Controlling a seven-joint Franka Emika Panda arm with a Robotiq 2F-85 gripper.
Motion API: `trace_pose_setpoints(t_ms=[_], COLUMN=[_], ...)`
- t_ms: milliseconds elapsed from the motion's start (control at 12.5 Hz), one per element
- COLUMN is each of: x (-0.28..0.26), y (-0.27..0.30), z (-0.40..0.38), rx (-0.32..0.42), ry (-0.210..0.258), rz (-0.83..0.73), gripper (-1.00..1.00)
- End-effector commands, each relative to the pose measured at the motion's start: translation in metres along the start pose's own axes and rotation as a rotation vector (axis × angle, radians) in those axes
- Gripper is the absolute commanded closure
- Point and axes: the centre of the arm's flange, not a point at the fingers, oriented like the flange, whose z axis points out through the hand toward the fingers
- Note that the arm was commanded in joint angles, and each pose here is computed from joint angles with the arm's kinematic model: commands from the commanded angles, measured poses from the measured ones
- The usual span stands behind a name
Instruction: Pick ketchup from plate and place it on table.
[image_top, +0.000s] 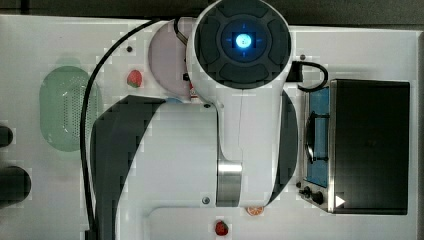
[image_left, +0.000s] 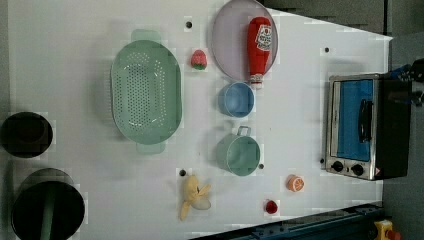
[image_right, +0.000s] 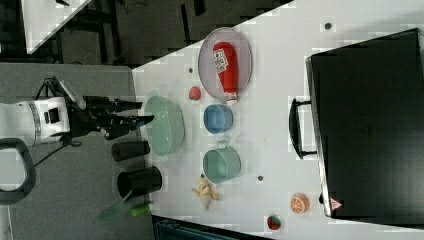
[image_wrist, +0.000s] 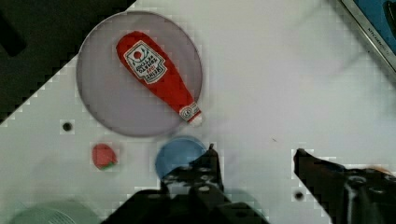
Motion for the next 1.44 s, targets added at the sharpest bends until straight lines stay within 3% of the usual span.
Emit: trace_pose_setpoints(t_ms=[80, 240, 800, 1120, 1440], x=[-0.031, -0.028, 0.006, 0.019, 0.03], y=[0.057, 0.051, -0.006, -0.033, -0.054], z=[-0.043, -0.032, 0.077, 0.154, 0.214], rx=[-0.037, -0.048, -0.069, -0.062, -0.022], ry=[-0.04, -0.054, -0.116, -0.16, -0.147], rz=[0.079, 0.073, -0.101, -0.315, -0.528], gripper=[-0.6, -0.99, -1.0, -1.0, -1.0])
